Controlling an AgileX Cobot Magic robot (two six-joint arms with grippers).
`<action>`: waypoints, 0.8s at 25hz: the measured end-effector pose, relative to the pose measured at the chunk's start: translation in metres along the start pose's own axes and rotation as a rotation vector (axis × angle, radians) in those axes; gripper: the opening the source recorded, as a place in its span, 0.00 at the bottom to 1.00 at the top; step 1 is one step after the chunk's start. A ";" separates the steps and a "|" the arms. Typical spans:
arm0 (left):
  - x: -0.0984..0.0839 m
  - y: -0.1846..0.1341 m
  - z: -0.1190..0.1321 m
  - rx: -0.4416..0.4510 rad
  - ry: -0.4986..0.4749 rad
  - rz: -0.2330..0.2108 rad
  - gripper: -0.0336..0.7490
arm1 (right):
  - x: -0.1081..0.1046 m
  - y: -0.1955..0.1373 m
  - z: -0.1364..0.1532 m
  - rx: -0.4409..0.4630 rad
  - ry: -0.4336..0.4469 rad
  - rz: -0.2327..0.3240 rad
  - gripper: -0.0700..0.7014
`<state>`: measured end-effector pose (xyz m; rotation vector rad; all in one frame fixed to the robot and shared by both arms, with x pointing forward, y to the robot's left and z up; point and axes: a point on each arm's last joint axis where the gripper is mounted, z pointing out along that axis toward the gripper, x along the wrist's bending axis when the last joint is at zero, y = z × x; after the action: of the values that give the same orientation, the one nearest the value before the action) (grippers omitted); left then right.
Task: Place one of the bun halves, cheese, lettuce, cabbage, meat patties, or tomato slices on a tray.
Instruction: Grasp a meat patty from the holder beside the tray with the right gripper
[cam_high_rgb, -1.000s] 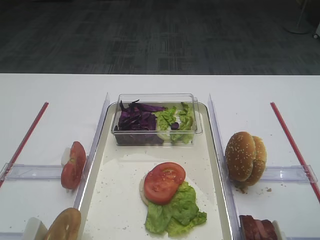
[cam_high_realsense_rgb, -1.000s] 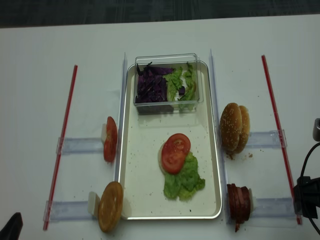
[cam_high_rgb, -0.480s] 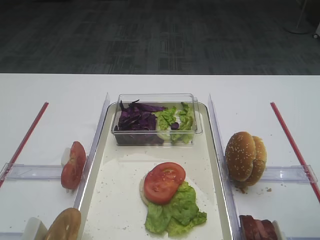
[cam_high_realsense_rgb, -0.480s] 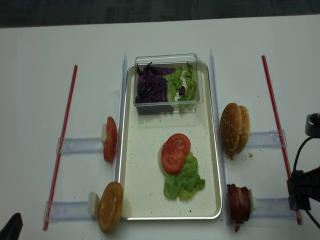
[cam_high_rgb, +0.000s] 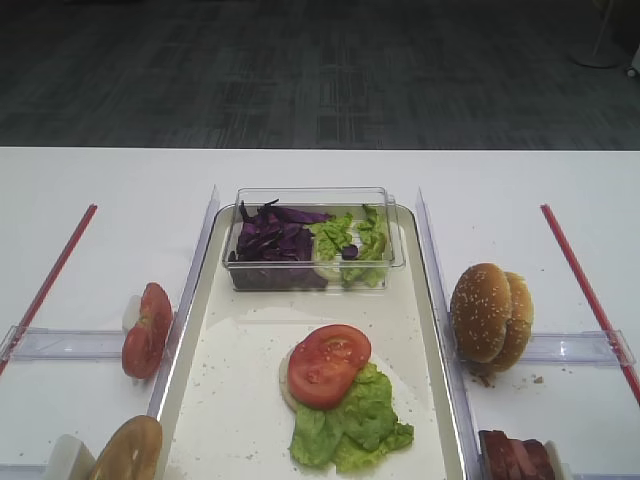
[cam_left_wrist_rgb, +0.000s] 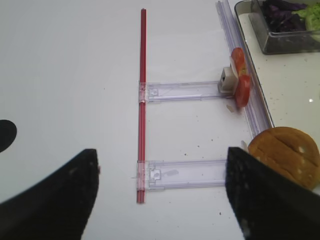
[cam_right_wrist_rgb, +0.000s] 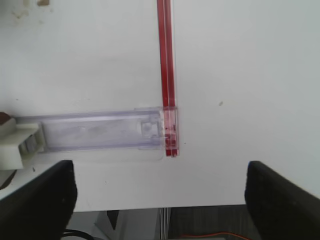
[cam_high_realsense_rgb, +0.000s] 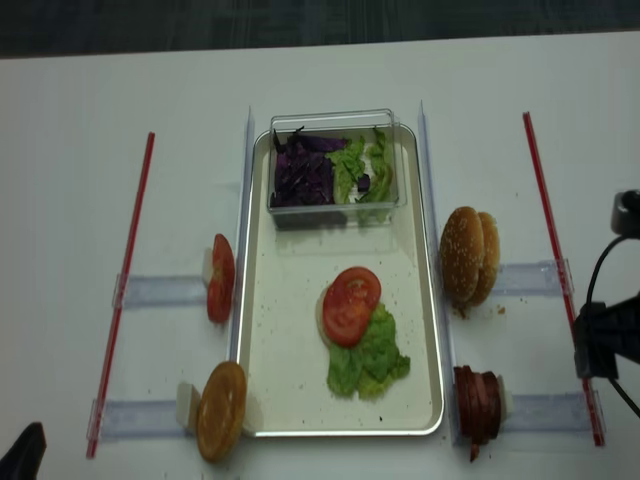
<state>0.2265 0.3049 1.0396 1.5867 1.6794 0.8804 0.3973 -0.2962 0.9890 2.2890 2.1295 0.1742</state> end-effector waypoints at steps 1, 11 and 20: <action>0.000 0.000 0.000 0.000 0.000 0.000 0.67 | 0.000 0.001 -0.002 -0.002 0.000 -0.001 0.99; 0.000 0.000 0.000 0.000 0.000 0.000 0.67 | 0.008 0.000 -0.004 0.014 0.085 0.019 0.99; 0.000 0.000 0.000 0.000 0.000 0.000 0.67 | 0.017 0.000 -0.005 0.022 0.159 0.027 0.99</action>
<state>0.2265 0.3049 1.0396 1.5867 1.6794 0.8804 0.3979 -0.2799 0.9950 2.3929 2.1820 0.3471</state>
